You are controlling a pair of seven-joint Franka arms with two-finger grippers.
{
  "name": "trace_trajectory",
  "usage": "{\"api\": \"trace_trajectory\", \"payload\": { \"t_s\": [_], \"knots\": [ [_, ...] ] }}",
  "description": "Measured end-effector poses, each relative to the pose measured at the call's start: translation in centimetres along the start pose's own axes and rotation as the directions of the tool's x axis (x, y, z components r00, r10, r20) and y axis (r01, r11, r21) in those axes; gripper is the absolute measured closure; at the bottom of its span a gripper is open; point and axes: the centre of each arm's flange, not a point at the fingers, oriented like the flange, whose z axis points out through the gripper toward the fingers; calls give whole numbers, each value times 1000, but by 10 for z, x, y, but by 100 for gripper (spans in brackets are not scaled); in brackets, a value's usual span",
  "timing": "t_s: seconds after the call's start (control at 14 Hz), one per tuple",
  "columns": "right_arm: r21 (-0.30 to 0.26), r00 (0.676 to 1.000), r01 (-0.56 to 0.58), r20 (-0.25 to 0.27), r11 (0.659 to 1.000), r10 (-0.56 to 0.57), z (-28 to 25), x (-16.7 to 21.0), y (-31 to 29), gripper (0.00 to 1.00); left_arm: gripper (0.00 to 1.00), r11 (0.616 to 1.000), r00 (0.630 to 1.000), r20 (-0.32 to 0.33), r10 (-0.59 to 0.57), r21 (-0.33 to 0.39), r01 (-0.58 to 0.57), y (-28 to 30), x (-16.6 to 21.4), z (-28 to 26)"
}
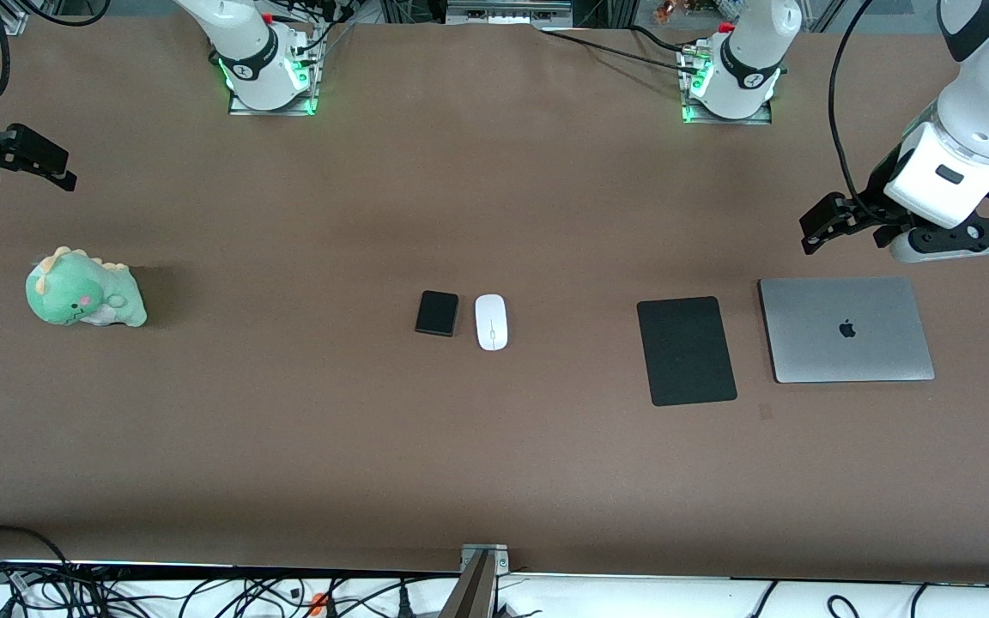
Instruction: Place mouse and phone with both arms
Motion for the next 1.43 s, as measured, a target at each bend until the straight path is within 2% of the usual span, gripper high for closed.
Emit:
{"api": "trace_trajectory", "payload": {
  "t_s": [1.07,1.43],
  "knots": [
    [0,1000,-1,-3,1000,1,0,0,1,0,0,999,998,33,45,-1,-45,26,1,20],
    [0,1000,-2,-3,1000,2,0,0,1,0,0,999,993,112,35,9,-36,23,16,66]
  ]
}}
